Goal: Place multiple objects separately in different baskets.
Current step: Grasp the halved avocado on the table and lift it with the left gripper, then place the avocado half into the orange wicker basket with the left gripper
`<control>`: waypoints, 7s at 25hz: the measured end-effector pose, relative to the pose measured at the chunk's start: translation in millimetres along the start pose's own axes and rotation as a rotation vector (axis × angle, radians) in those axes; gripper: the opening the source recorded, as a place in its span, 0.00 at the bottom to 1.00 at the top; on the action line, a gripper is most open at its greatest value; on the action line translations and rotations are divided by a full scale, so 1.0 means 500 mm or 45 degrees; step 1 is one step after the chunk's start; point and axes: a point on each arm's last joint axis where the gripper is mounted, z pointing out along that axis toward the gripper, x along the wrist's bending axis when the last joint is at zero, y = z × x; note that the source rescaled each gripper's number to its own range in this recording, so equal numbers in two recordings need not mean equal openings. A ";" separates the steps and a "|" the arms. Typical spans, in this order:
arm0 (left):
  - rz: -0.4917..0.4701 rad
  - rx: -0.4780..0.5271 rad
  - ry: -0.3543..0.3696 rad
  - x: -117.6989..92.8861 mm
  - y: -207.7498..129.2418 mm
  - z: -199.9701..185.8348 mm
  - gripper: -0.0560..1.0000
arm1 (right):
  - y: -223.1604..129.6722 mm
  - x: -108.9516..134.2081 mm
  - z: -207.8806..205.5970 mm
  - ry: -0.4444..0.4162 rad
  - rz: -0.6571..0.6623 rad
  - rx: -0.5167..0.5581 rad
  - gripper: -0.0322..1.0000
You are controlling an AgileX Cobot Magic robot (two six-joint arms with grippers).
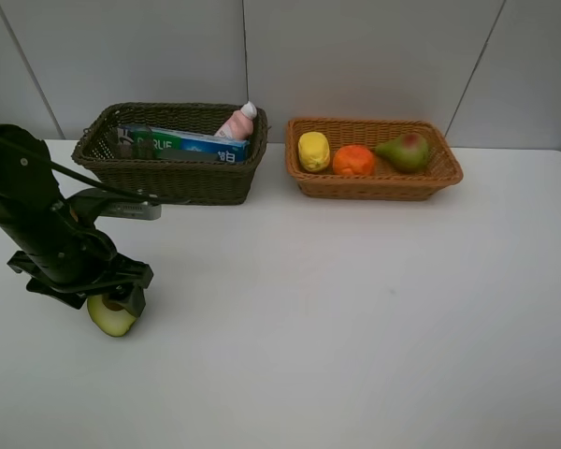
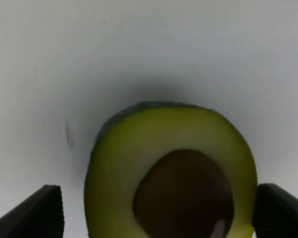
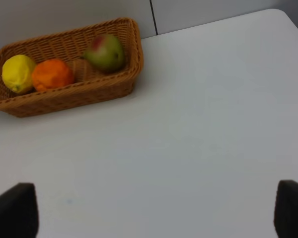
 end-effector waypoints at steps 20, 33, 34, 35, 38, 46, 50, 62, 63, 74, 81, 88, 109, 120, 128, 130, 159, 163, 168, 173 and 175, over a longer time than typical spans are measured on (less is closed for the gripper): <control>-0.021 0.001 -0.010 -0.001 0.000 0.000 0.64 | 0.000 0.000 0.000 0.000 0.000 0.000 1.00; -0.024 0.002 -0.012 -0.002 0.000 0.000 0.64 | 0.000 0.000 0.000 0.000 0.000 0.000 1.00; -0.024 0.004 -0.012 -0.002 -0.001 0.000 0.64 | 0.000 0.000 0.000 0.000 0.000 0.000 1.00; -0.024 0.007 -0.012 -0.002 -0.001 0.000 0.64 | 0.000 0.000 0.000 0.000 0.000 0.000 1.00; -0.025 0.047 -0.012 -0.002 -0.005 -0.001 0.64 | 0.000 0.000 0.000 0.000 0.000 0.000 1.00; -0.011 0.141 -0.028 -0.017 0.018 -0.031 0.64 | 0.000 0.000 0.000 0.000 0.000 0.000 1.00; 0.002 0.163 -0.041 -0.026 0.039 -0.054 0.64 | 0.000 0.000 0.000 0.000 0.000 0.000 1.00; 0.002 0.062 -0.232 -0.076 0.113 -0.129 0.64 | 0.000 0.000 0.000 0.000 0.000 0.000 1.00; 0.020 0.038 -0.259 -0.082 0.122 -0.138 0.64 | 0.000 0.000 0.000 0.000 0.000 0.000 1.00; 0.257 -0.308 -0.408 -0.192 0.192 -0.238 0.64 | 0.000 0.000 0.000 0.000 0.000 0.000 1.00; 0.371 -0.531 -0.466 -0.278 0.217 -0.275 0.64 | 0.000 0.000 0.000 0.000 0.000 0.000 1.00; 0.461 -0.568 -0.499 -0.362 0.278 -0.240 0.64 | 0.000 0.000 0.000 0.000 0.000 0.000 1.00; 0.517 -0.912 -0.522 -0.458 0.458 -0.079 0.64 | 0.000 0.000 0.000 0.000 0.000 0.000 1.00; 0.548 -1.052 -0.473 -0.471 0.470 -0.026 0.64 | 0.000 0.000 0.000 0.000 0.000 0.000 1.00; 0.579 -1.097 -0.419 -0.465 0.479 0.017 0.64 | 0.000 0.000 0.000 0.000 0.000 0.000 1.00; 0.586 -1.092 -0.414 -0.465 0.478 0.023 0.64 | 0.000 0.000 0.000 0.000 0.000 0.000 1.00; 0.708 -1.126 -0.322 -0.461 0.481 0.024 1.00 | 0.000 0.000 0.000 0.000 0.000 0.000 1.00; 0.713 -1.104 -0.322 -0.461 0.479 0.026 1.00 | 0.000 0.000 0.000 0.000 0.000 0.000 1.00; 0.720 -1.069 -0.324 -0.460 0.476 0.030 1.00 | 0.000 0.000 0.000 0.000 0.000 0.000 1.00; 0.744 -0.999 -0.338 -0.463 0.466 0.005 1.00 | 0.000 0.000 0.000 0.000 0.000 0.000 1.00; 0.759 -0.971 -0.344 -0.464 0.461 -0.012 1.00 | 0.000 0.000 0.000 0.000 0.000 0.000 1.00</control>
